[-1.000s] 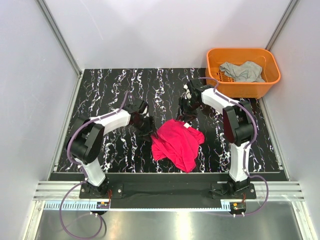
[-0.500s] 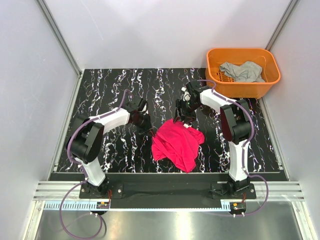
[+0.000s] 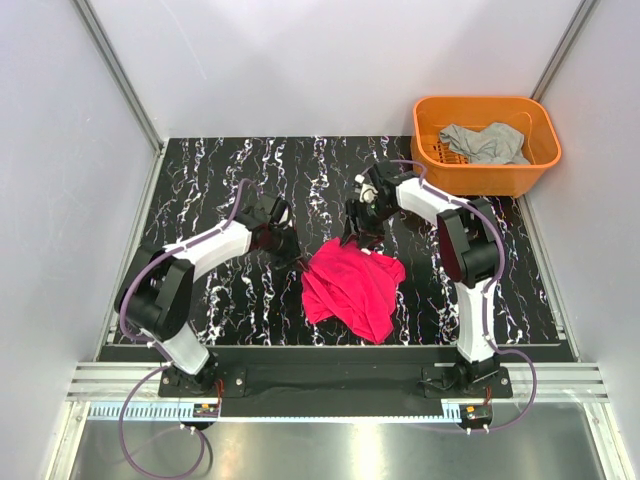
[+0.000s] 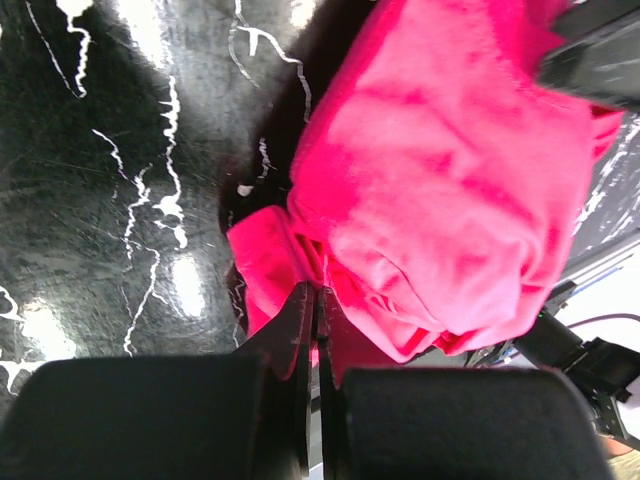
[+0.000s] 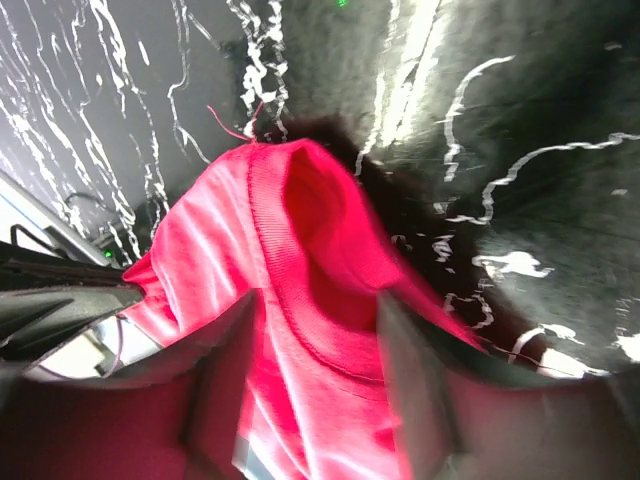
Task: Fold and stack the t-shirts
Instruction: Flatten the tshirt out
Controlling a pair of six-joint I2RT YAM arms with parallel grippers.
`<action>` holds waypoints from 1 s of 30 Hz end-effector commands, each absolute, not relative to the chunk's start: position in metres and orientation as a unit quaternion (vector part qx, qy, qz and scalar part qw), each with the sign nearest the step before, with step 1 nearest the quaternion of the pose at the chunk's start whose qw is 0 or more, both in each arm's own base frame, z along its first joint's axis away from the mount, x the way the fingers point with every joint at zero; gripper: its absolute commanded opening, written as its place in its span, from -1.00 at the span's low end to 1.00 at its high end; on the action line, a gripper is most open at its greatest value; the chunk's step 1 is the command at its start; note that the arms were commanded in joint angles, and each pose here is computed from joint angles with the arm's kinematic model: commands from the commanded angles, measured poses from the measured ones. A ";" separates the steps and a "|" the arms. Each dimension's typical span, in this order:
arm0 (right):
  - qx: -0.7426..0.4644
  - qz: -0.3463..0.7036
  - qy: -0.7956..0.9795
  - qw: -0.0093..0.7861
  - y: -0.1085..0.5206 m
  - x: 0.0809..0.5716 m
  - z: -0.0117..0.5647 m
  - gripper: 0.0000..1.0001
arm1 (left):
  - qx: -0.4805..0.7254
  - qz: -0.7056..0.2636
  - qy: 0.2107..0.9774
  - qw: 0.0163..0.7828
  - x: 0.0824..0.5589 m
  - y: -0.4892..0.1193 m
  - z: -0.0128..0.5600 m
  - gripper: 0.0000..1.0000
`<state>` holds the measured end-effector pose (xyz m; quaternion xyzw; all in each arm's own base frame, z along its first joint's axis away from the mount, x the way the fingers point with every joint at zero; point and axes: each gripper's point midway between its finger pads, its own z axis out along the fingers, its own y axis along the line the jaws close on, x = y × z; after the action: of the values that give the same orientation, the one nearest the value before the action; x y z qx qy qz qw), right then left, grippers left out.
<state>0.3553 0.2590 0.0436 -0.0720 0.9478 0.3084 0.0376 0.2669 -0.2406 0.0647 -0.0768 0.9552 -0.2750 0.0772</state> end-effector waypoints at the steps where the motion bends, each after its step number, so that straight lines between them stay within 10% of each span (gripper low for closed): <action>1: -0.098 0.336 0.936 0.044 0.277 0.354 0.052 0.32 | -0.077 -0.294 0.946 0.109 0.275 -0.243 0.084 -1.00; 6: -0.111 0.238 0.958 0.115 0.254 0.376 0.057 0.52 | -0.080 -0.293 0.947 0.106 0.274 -0.243 0.082 -1.00; 12: -0.147 0.221 0.958 0.109 0.273 0.385 0.055 0.00 | -0.081 -0.292 0.948 0.101 0.275 -0.245 0.079 -1.00; 24: -0.170 0.244 0.952 0.069 0.301 0.374 0.029 0.04 | -0.076 -0.299 0.947 0.093 0.276 -0.249 0.078 -1.00; 30: -0.141 0.197 0.965 0.104 0.289 0.389 0.039 -0.87 | -0.078 -0.298 0.947 0.095 0.276 -0.248 0.080 -1.00</action>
<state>0.3735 0.2920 0.0200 -0.1515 0.9598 0.2278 0.0629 0.2660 -0.2412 0.0682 -0.0814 0.9536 -0.2793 0.0776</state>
